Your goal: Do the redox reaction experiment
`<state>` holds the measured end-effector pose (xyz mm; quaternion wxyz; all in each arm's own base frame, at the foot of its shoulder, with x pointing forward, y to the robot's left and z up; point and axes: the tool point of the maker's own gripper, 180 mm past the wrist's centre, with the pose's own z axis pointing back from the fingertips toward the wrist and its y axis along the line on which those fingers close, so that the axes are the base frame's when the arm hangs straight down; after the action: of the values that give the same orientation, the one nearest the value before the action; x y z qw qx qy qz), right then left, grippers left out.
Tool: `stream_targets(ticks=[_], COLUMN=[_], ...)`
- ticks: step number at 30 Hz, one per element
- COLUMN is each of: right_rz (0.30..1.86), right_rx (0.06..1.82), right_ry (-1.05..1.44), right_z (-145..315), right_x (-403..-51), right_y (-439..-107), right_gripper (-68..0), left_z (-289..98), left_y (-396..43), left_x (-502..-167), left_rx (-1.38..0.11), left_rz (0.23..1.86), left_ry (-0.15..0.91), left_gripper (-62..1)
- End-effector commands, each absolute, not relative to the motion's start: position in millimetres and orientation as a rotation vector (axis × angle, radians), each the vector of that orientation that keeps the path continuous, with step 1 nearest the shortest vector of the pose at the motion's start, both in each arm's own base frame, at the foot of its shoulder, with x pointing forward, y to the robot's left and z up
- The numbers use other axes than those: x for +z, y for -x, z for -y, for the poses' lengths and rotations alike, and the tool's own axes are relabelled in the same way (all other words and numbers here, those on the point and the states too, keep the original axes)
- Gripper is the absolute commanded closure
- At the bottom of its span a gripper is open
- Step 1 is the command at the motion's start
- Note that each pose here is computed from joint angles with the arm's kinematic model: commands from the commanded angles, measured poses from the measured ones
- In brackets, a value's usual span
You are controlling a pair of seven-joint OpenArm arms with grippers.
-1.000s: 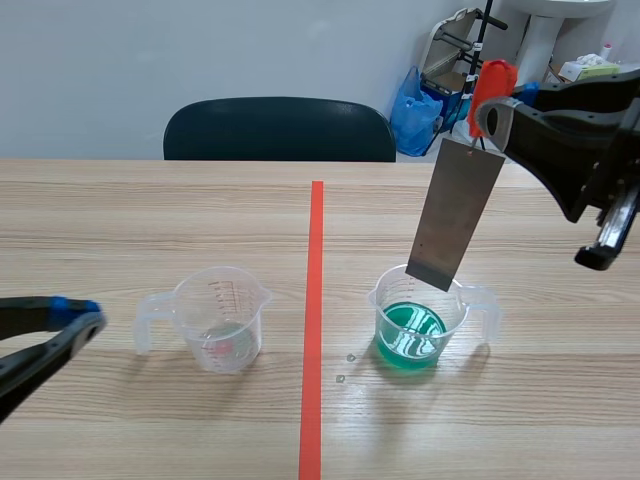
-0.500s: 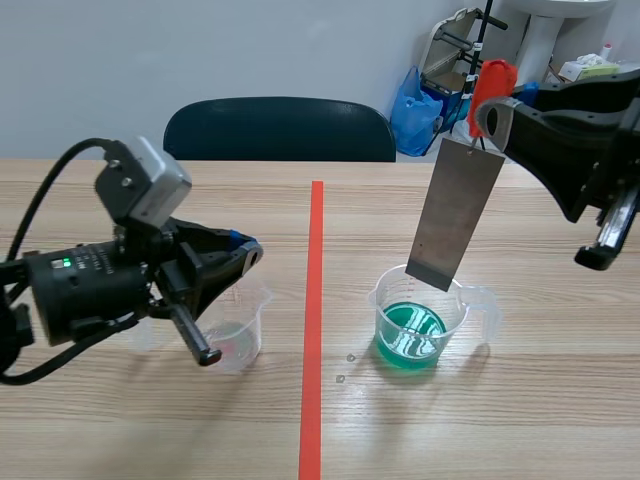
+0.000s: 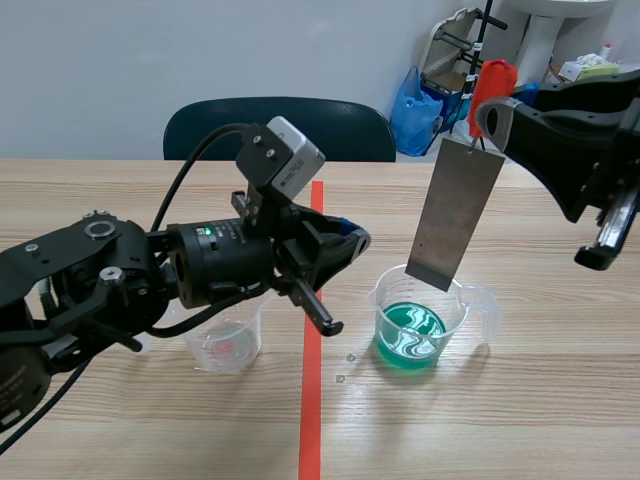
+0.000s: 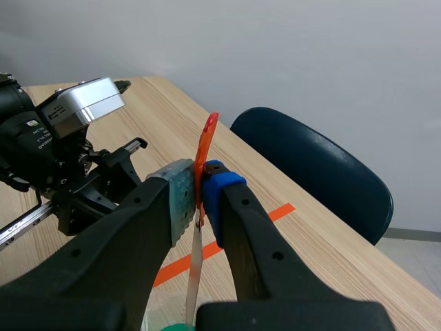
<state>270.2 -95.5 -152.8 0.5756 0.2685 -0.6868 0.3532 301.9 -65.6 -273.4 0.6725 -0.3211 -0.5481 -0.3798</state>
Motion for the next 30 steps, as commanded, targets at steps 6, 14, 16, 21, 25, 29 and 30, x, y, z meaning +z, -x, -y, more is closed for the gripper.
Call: stream_targets(ticks=[6,14,16,21,25,29,30], right_rz=[1.648,1.648,1.648,1.648,1.648,1.648,1.648], right_rx=[0.84,0.84,0.84,0.84,0.84,0.84,0.84], right_ry=[-0.631,-0.631,-0.631,-0.631,-0.631,-0.631,-0.631], right_z=[95.8,95.8,95.8,95.8,95.8,95.8,95.8], right_x=[-138.9,-138.9,-138.9,-138.9,-138.9,-138.9,-138.9], right_y=[-271.2,-271.2,-271.2,-271.2,-271.2,-271.2,-271.2], right_gripper=[-0.7,-0.7,-0.7,-0.7,-0.7,-0.7,-0.7], left_z=[70.9,70.4,70.4,70.4,70.4,69.4,68.1], left_y=[-303.5,-303.9,-303.9,-303.9,-303.9,-304.0,-304.2], left_x=[-262.4,-263.5,-263.5,-263.4,-263.5,-264.2,-265.0], left_rx=[-0.859,-0.858,-0.857,-0.857,-0.857,-0.86,-0.863], left_rz=[1.264,1.262,1.262,1.262,1.262,1.26,1.259], left_ry=[0.739,0.737,0.738,0.738,0.738,0.733,0.727], left_gripper=[-2.8,-2.8,-2.8,-2.8,-2.8,-2.8,-2.8])
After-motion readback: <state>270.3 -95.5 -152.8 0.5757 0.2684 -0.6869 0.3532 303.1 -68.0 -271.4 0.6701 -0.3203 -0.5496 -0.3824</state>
